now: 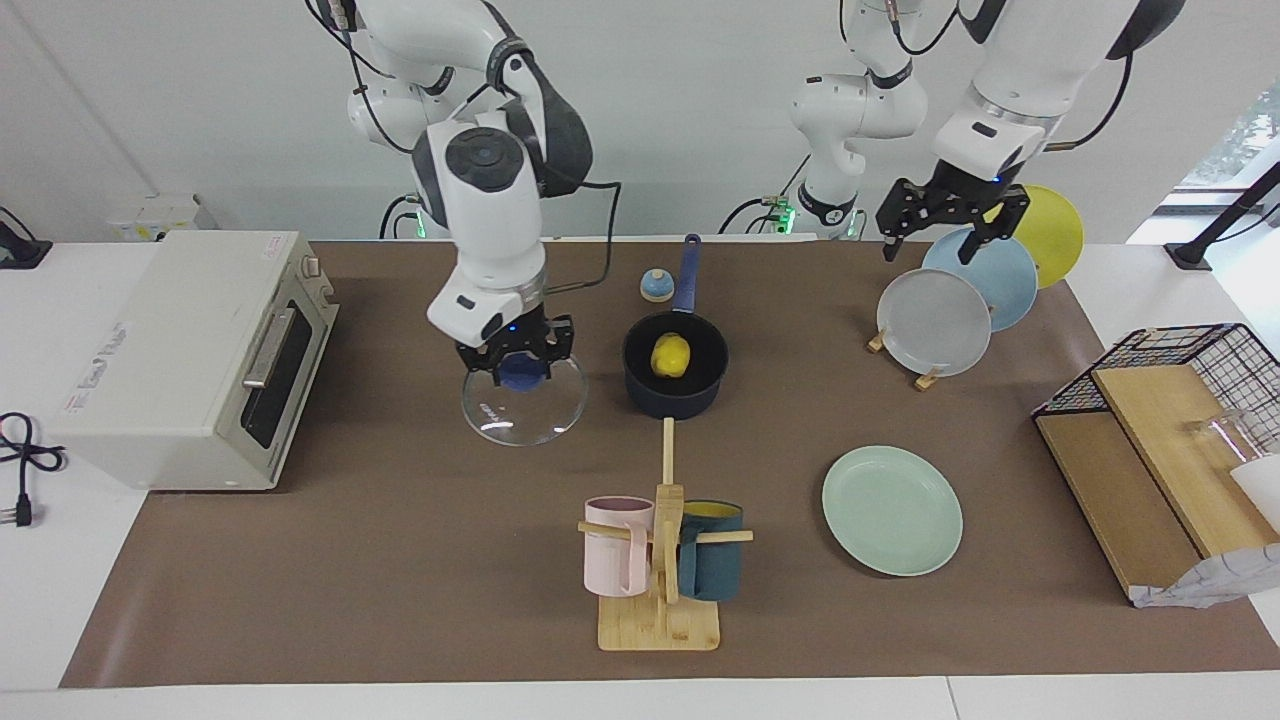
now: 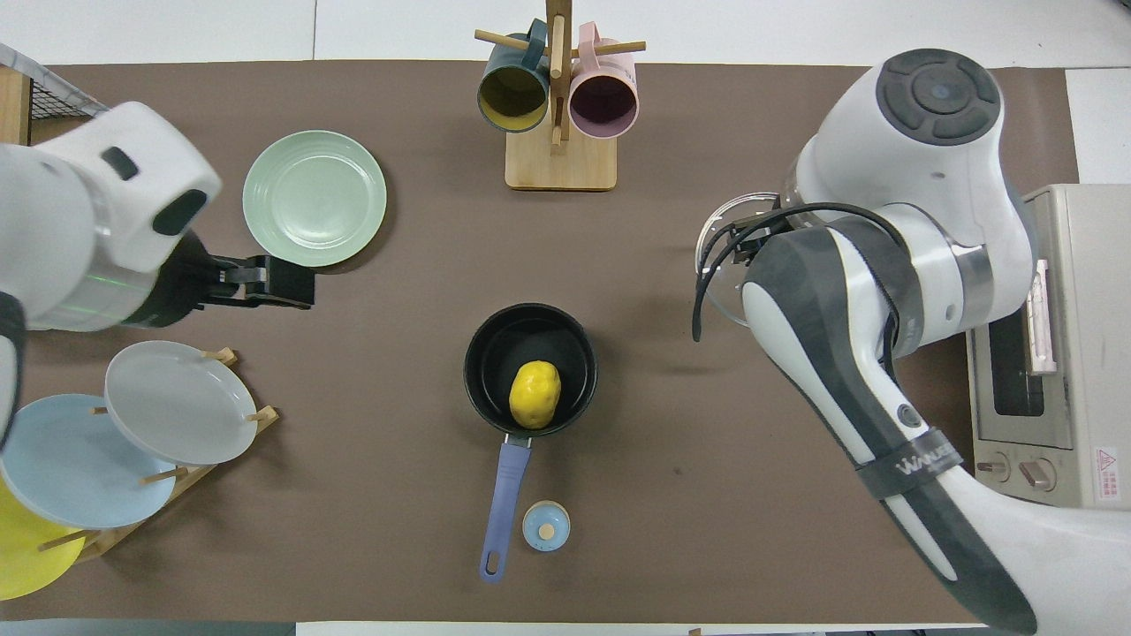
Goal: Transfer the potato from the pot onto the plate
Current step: 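Set the lid down with the right gripper while the left gripper reaches the potato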
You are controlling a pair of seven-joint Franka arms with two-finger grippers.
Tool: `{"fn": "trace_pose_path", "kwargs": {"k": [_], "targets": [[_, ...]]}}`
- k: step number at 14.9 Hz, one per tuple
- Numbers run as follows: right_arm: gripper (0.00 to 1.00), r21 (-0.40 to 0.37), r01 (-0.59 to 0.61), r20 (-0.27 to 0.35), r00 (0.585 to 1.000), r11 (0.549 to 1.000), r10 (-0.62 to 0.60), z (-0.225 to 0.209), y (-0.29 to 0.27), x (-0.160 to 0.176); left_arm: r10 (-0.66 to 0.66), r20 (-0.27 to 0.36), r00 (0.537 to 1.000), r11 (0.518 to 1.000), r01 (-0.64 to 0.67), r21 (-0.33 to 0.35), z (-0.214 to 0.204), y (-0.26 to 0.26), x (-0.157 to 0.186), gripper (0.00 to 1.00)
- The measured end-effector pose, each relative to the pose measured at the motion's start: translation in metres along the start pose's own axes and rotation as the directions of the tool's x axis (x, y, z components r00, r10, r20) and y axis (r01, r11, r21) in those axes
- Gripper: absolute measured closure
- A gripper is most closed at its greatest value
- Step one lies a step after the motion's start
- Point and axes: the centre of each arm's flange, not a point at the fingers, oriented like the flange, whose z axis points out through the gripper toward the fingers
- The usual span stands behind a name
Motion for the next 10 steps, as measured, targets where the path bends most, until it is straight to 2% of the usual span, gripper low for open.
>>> {"fn": "trace_pose_path", "kwargs": {"k": [2,5,8,10], "targets": [[0.34,0.004,-0.001,0.011,1.000,1.000,0.001,0.021,0.032,-0.007,0.004,0.013,1.000,1.000,-0.004,-0.012,0.027,0.044,-0.011,0.00],[0.34,0.011,0.005,-0.022,1.000,1.000,-0.005,0.063,0.074,-0.028,0.015,0.015,1.000,1.000,-0.014,-0.020,0.104,0.110,-0.033,0.00],[0.34,0.013,0.006,-0.048,0.999,1.000,-0.005,0.098,0.078,-0.053,0.028,0.038,0.999,1.000,-0.028,-0.012,0.189,0.159,-0.051,0.00],[0.34,0.014,0.009,-0.053,0.999,1.000,-0.008,0.111,0.075,-0.067,0.033,0.044,0.998,0.999,-0.033,-0.009,0.228,0.168,-0.050,0.00]]}}
